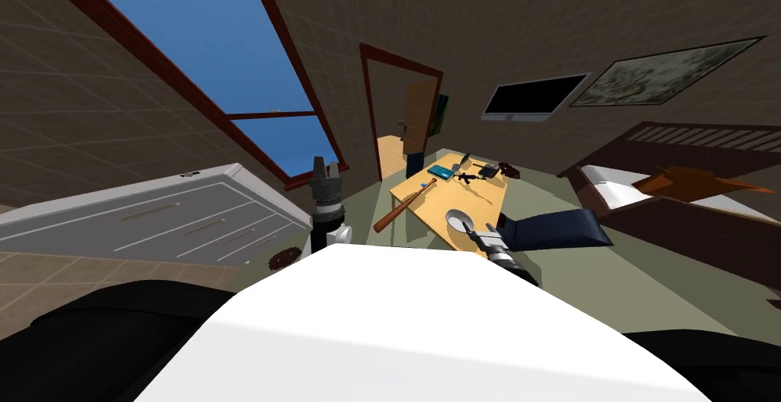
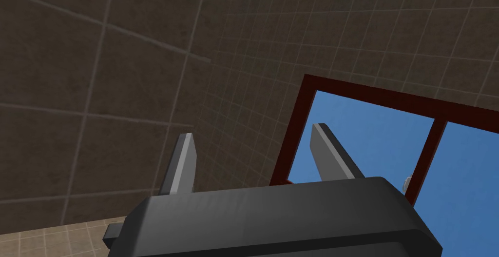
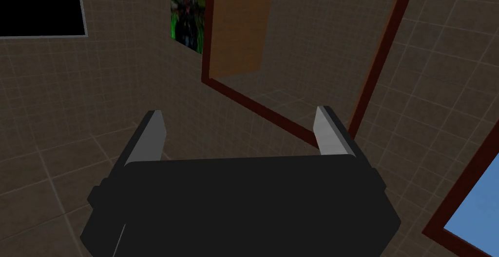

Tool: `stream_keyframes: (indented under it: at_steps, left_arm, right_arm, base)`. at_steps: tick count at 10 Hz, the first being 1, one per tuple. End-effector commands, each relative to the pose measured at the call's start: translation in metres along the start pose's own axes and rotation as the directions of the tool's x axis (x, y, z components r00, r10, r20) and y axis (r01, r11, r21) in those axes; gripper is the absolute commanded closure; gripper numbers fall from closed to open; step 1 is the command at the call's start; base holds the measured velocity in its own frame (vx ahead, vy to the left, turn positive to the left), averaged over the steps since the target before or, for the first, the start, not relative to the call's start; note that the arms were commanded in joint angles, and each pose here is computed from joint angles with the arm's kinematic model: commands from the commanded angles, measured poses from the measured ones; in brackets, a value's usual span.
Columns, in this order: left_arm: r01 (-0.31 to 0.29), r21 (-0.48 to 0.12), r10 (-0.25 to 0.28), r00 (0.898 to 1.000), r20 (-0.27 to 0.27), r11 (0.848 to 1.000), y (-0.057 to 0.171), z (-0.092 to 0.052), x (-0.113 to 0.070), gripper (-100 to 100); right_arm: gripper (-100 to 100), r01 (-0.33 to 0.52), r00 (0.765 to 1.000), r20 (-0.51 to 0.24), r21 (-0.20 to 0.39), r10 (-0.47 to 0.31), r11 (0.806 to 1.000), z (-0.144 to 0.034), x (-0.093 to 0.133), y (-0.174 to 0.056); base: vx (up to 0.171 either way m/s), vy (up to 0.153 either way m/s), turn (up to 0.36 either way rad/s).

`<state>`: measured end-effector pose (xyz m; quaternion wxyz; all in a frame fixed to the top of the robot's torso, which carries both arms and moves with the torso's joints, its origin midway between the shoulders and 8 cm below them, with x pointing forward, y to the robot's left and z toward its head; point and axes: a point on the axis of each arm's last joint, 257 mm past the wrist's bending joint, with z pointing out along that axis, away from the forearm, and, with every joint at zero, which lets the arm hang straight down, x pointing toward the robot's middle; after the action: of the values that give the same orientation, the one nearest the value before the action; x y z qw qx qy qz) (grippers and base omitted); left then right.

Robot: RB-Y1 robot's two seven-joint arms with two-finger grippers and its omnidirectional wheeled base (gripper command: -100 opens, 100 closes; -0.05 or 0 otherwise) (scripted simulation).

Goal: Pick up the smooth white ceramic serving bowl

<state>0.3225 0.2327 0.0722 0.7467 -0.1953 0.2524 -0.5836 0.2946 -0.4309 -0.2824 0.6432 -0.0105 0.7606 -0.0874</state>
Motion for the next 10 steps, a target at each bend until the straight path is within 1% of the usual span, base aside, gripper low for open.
stream_keyframes:
  at_steps: [1,2,3,4,5,6,7,8,9,10]
  left_arm:
    - [0.000,0.000,0.000,1.000,0.000,1.000,0.000,0.000,0.000,0]
    - [0.000,0.000,0.000,1.000,0.000,1.000,0.000,0.000,0.000,0]
    - [0.000,0.000,0.000,1.000,0.000,1.000,0.000,0.000,0.000,0]
    - [0.000,0.000,0.000,1.000,0.000,1.000,0.000,0.000,0.000,0]
    - [0.000,0.000,0.000,1.000,0.000,1.000,0.000,0.000,0.000,0]
    - [0.000,0.000,0.000,1.000,0.000,1.000,0.000,0.000,0.000,0]
    - [0.000,0.000,0.000,1.000,0.000,1.000,0.000,0.000,0.000,0]
    - [0.000,0.000,0.000,1.000,0.000,1.000,0.000,0.000,0.000,0]
    - [0.000,0.000,0.000,1.000,0.000,1.000,0.000,0.000,0.000,0]
    - [0.000,0.000,0.000,1.000,0.000,1.000,0.000,0.000,0.000,0]
  right_arm:
    - [-100,0.048,0.998,-0.034,0.008,-0.047,0.999,-0.003,0.012,-0.004]
    - [-100,0.126,0.987,-0.101,0.015,-0.124,0.992,-0.013,0.035,-0.015]
    - [-100,0.129,0.987,-0.101,0.014,-0.127,0.992,-0.013,0.035,-0.015]
    - [-100,0.206,0.965,-0.168,0.012,-0.201,0.978,-0.024,0.058,-0.026]
    - [-100,0.263,0.939,-0.233,0.006,-0.254,0.965,-0.037,0.080,-0.037]
    - [-100,0.281,0.933,-0.233,0.002,-0.273,0.960,-0.037,0.080,-0.037]
    - [-100,0.344,0.896,-0.295,-0.014,-0.332,0.939,-0.050,0.101,-0.048]
    - [-100,0.349,0.893,-0.295,-0.016,-0.338,0.937,-0.050,0.101,-0.048]
    - [-100,0.410,0.847,-0.353,-0.040,-0.397,0.911,-0.065,0.121,-0.058]
    - [-100,0.455,0.800,-0.407,-0.066,-0.440,0.888,-0.080,0.139,-0.068]
  base:
    - [0.015,0.023,0.087]
    - [0.027,0.030,0.181]
    - [0.023,0.021,0.105]
    - [0.018,0.029,0.209]
    - [0.035,0.036,0.293]
    - [0.035,0.022,0.095]
    - [0.034,0.027,0.177]
    - [0.027,0.017,0.110]
    - [0.024,0.025,0.216]
    - [0.041,0.026,0.310]
